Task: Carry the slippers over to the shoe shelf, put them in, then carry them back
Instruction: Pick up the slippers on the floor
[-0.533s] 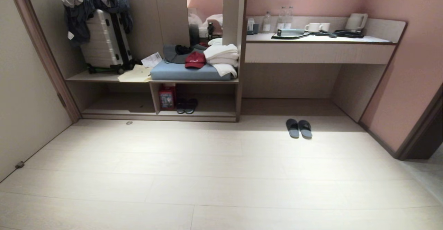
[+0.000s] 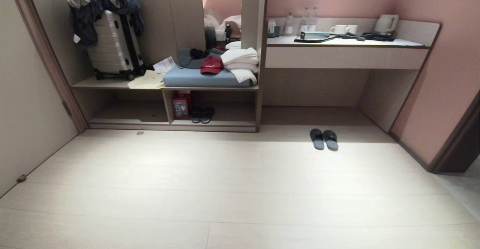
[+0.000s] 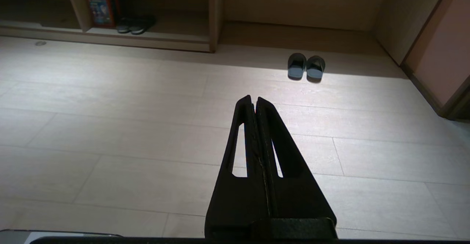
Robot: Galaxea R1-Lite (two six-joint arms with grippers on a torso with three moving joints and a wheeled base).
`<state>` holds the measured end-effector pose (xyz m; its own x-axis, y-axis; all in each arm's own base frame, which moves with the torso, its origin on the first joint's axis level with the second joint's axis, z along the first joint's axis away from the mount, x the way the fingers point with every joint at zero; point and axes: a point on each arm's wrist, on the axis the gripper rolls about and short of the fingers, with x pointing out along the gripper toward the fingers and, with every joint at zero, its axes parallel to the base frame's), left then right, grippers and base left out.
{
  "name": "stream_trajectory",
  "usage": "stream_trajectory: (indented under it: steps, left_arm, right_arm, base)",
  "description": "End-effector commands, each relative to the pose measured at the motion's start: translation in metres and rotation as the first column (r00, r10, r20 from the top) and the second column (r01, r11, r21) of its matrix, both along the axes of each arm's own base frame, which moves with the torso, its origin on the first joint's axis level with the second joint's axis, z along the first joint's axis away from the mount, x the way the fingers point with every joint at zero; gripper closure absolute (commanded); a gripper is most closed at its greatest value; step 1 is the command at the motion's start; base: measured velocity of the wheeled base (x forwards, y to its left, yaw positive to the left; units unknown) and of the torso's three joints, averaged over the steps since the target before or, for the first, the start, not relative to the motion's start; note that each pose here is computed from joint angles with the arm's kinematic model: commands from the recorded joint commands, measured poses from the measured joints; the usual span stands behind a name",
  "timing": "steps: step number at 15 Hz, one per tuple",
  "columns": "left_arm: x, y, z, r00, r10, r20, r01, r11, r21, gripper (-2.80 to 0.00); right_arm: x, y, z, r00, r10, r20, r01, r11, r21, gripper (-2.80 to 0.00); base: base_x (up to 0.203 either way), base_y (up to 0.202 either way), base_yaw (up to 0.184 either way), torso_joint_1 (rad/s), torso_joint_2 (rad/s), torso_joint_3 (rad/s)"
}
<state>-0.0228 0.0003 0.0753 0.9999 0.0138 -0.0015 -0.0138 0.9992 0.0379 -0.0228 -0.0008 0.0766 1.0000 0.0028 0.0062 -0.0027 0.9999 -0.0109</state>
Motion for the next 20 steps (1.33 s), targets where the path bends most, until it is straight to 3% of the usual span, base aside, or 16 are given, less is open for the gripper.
stream_trajectory:
  steps: [1, 20]
  left_arm:
    - [0.0000, 0.0000, 0.0002, 1.000, 0.000, 0.002, 0.000, 1.000, -0.001, 0.00]
    - [0.0000, -0.0001, 0.0003, 1.000, -0.002, 0.003, 0.002, 1.000, 0.000, 0.00]
  right_arm:
    - [0.0000, 0.0000, 0.0000, 1.000, 0.000, 0.000, 0.000, 1.000, -0.001, 0.00]
    - [0.0001, 0.0000, -0.0004, 1.000, 0.002, -0.002, -0.002, 1.000, -0.004, 0.00]
  base:
    - [0.000, 0.000, 0.000, 0.000, 0.00, 0.000]
    - [0.193, 0.000, 0.000, 0.001, 0.00, 0.002]
